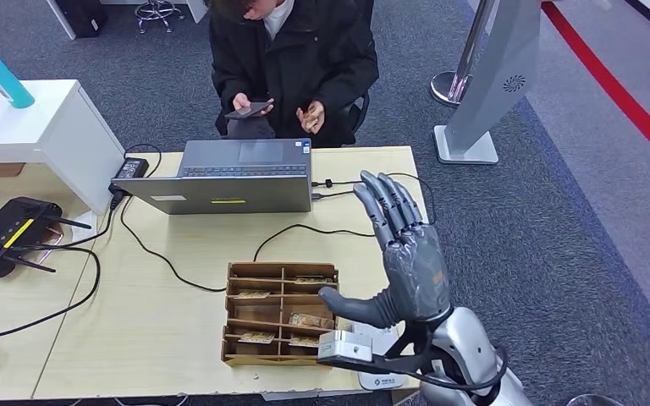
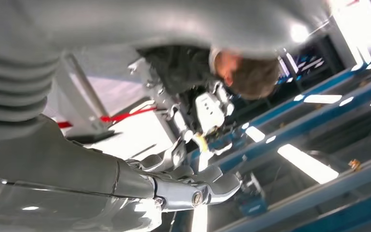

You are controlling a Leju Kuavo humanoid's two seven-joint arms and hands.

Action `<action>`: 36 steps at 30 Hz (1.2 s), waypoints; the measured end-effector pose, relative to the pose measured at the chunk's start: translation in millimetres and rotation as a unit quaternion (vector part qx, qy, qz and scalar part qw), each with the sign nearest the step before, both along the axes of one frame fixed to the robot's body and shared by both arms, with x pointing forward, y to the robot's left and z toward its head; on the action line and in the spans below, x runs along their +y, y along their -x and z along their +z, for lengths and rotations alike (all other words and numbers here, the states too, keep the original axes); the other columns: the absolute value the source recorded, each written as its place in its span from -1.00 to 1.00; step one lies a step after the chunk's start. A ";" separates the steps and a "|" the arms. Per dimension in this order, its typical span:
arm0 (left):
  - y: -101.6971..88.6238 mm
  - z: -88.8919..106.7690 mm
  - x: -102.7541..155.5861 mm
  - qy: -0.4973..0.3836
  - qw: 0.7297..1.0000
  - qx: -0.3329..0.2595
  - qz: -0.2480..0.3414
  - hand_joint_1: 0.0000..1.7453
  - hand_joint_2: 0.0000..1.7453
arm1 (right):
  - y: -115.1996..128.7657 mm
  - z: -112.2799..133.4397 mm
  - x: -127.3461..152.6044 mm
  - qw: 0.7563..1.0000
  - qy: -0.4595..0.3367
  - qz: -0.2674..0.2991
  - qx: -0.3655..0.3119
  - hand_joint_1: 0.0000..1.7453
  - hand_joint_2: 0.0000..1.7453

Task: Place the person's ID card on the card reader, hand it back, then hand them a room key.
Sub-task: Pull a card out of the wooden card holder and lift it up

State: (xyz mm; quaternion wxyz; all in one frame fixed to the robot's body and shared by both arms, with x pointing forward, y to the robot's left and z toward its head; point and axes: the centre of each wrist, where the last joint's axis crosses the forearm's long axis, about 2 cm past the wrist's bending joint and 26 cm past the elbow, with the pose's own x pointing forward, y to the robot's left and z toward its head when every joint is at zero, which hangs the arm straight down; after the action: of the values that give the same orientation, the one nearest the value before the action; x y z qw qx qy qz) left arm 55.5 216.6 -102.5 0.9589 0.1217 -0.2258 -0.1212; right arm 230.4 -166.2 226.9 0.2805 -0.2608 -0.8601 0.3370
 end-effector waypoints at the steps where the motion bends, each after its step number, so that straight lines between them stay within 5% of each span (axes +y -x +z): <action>1: -0.2 0.0 0.1 0.000 1.000 0.000 0.000 -1.00 -1.00 | 1.2 -1.3 2.3 1.000 0.004 0.007 0.004 -1.00 1.00; 19: -5.1 0.8 1.2 -0.004 1.000 0.005 -0.010 -1.00 -1.00 | 4.0 -33.2 31.4 0.991 0.091 0.059 0.081 -1.00 1.00; 36: -7.4 1.6 -1.5 -0.004 1.000 0.010 -0.019 -1.00 -1.00 | -3.2 -60.2 40.1 0.977 0.190 0.005 0.101 -1.00 1.00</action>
State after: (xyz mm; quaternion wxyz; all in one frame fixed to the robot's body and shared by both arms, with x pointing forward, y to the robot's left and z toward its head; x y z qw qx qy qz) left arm 62.9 215.1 -100.9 0.9581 0.1203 -0.2179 -0.1417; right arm 233.6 -126.1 166.8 0.3093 -0.2695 -0.7492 0.5201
